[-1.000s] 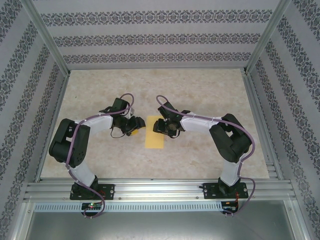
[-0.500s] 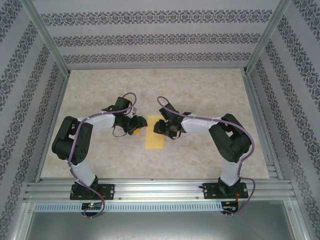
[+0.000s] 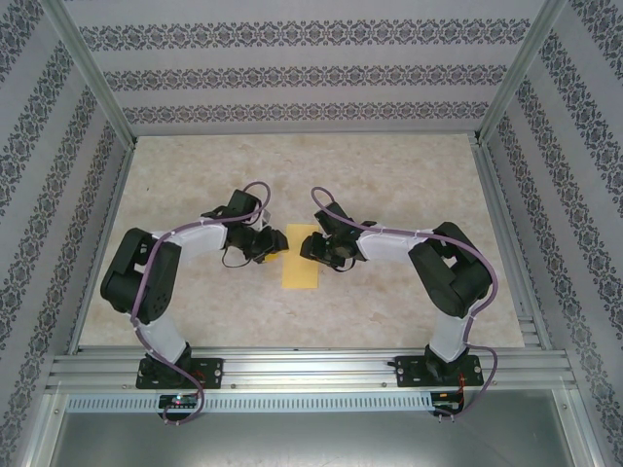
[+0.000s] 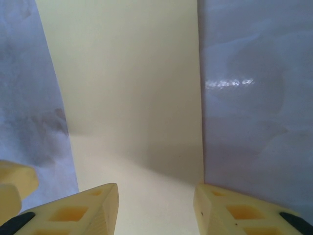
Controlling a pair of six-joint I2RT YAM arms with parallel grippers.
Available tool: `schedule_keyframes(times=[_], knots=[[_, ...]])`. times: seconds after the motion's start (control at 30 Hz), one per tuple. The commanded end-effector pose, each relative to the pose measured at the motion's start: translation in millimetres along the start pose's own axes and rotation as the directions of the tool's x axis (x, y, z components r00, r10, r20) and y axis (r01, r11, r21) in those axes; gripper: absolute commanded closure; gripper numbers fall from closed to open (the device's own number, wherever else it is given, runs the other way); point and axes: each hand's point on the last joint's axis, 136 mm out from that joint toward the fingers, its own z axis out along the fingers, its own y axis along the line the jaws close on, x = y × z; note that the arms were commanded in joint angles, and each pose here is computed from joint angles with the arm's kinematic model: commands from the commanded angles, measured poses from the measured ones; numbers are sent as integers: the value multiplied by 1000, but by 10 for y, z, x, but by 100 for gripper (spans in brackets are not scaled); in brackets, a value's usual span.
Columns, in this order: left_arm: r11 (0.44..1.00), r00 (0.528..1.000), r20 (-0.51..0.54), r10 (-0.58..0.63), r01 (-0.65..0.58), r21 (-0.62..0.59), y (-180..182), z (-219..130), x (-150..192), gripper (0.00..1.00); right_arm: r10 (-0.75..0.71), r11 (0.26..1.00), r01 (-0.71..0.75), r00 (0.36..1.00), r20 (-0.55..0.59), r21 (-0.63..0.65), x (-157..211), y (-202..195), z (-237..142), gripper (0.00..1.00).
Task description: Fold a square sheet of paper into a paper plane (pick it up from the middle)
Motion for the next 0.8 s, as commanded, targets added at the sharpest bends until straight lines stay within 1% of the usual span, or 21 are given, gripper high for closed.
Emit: schedule_keyframes(times=[0.0, 0.1, 0.23, 0.3, 0.5, 0.77], knots=[[1000, 1000, -18, -12, 12, 0, 18, -81, 199, 60, 28, 997, -25, 999, -44, 69, 142, -230, 135, 54], [1000, 999, -34, -23, 23, -2, 77, -93, 329, 59, 27, 997, -23, 998, -48, 73, 153, -239, 149, 54], [999, 997, -76, -28, 32, 45, 35, -45, 475, 59, 27, 996, -23, 998, -52, 82, 159, -255, 158, 54], [999, 995, -93, -20, 24, 42, 27, -21, 527, 58, 25, 996, -20, 998, -54, 88, 163, -262, 158, 54], [999, 993, -120, -16, 21, 38, 28, 67, 582, 59, 27, 995, -21, 998, -56, 95, 171, -278, 157, 54], [1000, 992, -128, -8, 10, 15, 63, 108, 589, 59, 27, 995, -21, 998, -56, 96, 166, -270, 151, 54]])
